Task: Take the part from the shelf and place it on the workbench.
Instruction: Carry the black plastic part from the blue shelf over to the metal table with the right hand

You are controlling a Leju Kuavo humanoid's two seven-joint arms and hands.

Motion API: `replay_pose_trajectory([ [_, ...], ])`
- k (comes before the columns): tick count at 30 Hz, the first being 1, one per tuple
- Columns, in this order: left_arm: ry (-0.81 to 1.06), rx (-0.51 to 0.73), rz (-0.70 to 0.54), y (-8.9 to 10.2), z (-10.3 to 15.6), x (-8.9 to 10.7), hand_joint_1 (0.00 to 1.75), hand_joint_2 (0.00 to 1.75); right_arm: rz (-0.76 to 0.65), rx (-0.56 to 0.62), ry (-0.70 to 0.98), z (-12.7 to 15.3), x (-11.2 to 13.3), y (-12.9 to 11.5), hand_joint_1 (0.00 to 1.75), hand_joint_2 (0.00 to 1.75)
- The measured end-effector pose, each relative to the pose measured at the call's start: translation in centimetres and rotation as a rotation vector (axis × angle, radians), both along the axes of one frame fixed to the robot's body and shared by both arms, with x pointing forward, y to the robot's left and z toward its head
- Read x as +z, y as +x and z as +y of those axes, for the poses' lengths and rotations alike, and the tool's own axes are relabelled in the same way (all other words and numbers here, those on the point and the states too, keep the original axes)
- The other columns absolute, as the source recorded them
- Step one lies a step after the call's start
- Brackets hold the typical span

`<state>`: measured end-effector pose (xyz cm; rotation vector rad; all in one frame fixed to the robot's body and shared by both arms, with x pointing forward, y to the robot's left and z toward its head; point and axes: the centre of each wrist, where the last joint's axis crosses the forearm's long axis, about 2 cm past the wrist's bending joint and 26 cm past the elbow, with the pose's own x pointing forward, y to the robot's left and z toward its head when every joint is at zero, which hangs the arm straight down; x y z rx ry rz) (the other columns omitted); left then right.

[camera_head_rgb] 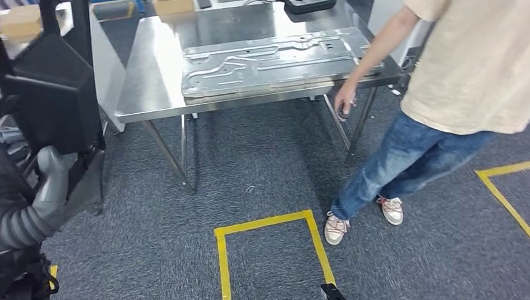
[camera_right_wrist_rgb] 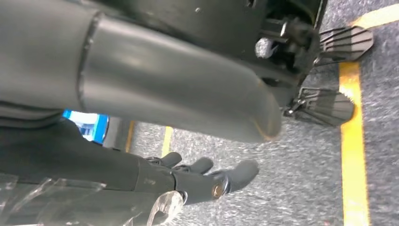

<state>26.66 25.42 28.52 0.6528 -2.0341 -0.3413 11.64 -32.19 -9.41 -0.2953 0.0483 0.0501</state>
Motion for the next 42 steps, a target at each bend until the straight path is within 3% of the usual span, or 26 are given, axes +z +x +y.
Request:
replay_pose_trajectory([
  [24, -0.054, -0.149, 0.079, 0.15, -0.17, -0.21, 1.75, 1.75, 0.021, 0.013, 0.029, 0.13, -0.15, -0.38, 0.00, 0.00],
  [42, -0.029, -0.171, 0.066, 0.31, -0.10, 0.09, 1.75, 1.75, 0.026, 0.036, 0.043, 0.55, -0.18, -0.41, 0.00, 0.00],
])
